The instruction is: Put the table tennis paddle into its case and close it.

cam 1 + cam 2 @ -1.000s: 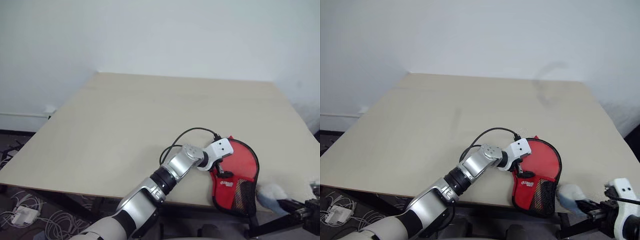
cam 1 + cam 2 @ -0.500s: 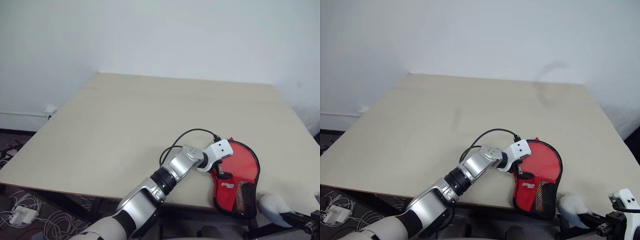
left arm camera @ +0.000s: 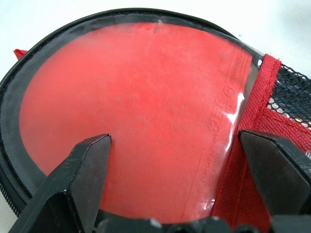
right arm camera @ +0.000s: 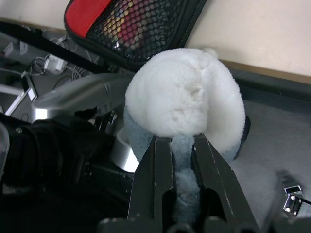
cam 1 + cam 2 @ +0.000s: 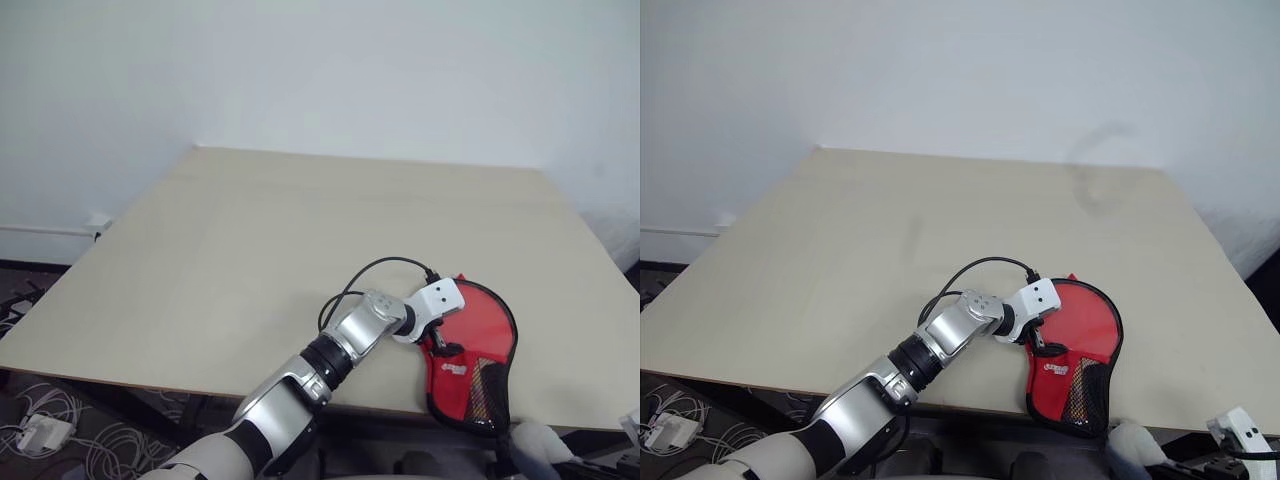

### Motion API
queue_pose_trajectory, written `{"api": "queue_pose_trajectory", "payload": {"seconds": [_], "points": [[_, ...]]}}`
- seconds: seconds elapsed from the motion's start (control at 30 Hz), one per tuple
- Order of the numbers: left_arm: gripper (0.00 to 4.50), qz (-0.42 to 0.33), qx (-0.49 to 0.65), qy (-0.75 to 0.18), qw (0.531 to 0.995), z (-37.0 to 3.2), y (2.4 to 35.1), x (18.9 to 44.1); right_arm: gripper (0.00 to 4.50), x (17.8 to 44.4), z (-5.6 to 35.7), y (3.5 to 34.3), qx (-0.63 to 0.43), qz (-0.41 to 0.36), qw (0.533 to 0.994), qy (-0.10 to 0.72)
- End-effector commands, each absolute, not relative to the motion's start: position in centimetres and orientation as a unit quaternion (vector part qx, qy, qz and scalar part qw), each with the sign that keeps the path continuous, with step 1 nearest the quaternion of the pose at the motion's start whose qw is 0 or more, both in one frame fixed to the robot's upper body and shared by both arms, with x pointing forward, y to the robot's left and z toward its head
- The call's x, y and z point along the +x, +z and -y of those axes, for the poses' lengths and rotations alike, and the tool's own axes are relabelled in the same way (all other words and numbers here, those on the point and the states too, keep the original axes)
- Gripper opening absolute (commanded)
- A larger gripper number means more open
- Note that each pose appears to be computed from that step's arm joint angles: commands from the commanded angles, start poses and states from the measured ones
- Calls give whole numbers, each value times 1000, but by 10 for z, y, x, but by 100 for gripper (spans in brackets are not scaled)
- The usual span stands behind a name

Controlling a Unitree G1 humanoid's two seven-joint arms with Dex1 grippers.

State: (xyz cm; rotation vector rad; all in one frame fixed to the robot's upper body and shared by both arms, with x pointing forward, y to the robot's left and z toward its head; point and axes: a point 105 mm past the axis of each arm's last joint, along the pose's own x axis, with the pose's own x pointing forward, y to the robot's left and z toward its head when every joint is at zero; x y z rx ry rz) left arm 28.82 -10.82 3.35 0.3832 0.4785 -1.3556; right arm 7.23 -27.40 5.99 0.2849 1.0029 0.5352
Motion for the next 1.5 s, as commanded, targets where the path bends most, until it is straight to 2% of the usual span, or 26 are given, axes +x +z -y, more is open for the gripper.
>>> {"api": "queue_pose_trajectory", "payload": {"seconds": [0.03, 0.27, 0.33, 0.5, 0.67, 0.8, 0.93, 1.1, 1.3, 1.5], "points": [[450, -328, 185, -601, 705, 98, -19, 265, 0, 65, 273, 66, 126, -486, 820, 273], [450, -329, 186, -598, 707, 97, -19, 267, 0, 56, 259, 73, 95, -501, 795, 329], [450, -329, 185, -599, 706, 98, -18, 267, 0, 59, 254, 72, 87, -497, 793, 340], [450, -327, 185, -598, 708, 98, -18, 268, 0, 89, 253, 72, 69, -453, 825, 332], [450, -327, 184, -597, 709, 97, -18, 270, 0, 98, 253, 82, 75, -426, 837, 335], [450, -312, 175, -588, 726, 97, -11, 278, 119, 106, 256, 87, 72, -413, 846, 329], [450, -296, 131, -576, 751, 94, 5, 293, 263, 118, 258, 97, 68, -388, 858, 329], [450, -291, 109, -554, 772, 82, 9, 308, 444, 136, 263, 108, 71, -353, 877, 317], [450, -289, 86, -540, 786, 69, 12, 317, 448, 166, 265, 118, 70, -294, 905, 299], [450, -255, 62, -539, 800, 54, 35, 329, 448, 223, 276, 139, 70, -174, 953, 237]]}}
